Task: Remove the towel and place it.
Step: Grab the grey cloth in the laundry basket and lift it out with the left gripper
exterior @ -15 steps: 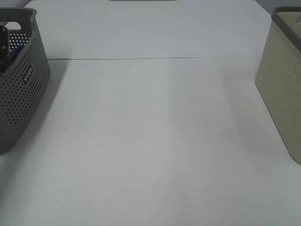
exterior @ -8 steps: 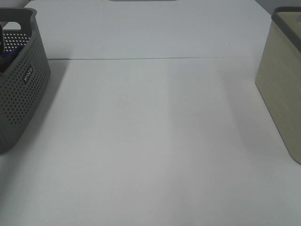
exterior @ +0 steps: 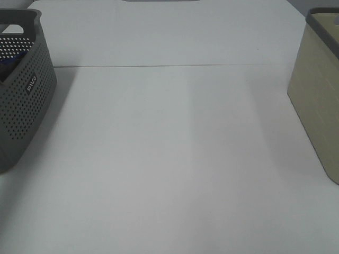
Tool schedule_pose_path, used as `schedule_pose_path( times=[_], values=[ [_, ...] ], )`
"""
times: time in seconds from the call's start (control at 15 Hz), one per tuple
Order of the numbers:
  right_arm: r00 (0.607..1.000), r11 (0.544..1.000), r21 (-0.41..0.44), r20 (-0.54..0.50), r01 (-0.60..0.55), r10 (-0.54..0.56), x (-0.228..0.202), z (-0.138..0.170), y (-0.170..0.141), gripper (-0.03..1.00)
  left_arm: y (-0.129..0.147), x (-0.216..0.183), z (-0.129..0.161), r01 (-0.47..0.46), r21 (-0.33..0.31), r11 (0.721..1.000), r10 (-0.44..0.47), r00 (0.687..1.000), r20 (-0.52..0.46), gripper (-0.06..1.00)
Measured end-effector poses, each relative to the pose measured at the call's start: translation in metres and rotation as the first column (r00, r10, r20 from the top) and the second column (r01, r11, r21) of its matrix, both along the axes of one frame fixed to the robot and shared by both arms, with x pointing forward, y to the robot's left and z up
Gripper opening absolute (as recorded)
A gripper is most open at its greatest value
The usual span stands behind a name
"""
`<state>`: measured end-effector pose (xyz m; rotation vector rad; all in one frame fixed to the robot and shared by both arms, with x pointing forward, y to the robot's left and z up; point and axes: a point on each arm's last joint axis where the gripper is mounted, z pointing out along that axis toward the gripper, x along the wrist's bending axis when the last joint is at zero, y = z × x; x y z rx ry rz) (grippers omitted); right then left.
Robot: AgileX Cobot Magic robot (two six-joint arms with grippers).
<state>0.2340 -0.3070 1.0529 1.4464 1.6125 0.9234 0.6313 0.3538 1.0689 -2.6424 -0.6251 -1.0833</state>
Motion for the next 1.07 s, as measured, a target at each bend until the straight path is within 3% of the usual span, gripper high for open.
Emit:
schedule_pose_path(
  times=[0.4, 0.53, 0.8, 1.07],
  values=[
    [1.000, 1.000, 0.000, 0.000, 0.000, 0.000, 0.000, 0.000, 0.000, 0.82, -0.003, -0.039, 0.072, -0.006, -0.008, 1.000, 0.008, 0.979, 0.204, 0.00],
    [1.000, 1.000, 0.000, 0.000, 0.000, 0.000, 0.000, 0.000, 0.000, 0.82, -0.015, -0.053, 0.093, 0.010, -0.041, 0.999, 0.001, 0.962, 0.272, 0.00],
    [1.000, 1.000, 0.000, 0.000, 0.000, 0.000, 0.000, 0.000, 0.000, 0.82, -0.045, -0.063, 0.107, 0.088, -0.054, 0.995, -0.067, 0.948, 0.312, 0.00],
    [1.000, 1.000, 0.000, 0.000, 0.000, 0.000, 0.000, 0.000, 0.000, 0.82, -0.064, -0.075, 0.125, 0.139, 0.034, 0.990, -0.142, 0.928, 0.344, 0.00]
  ],
)
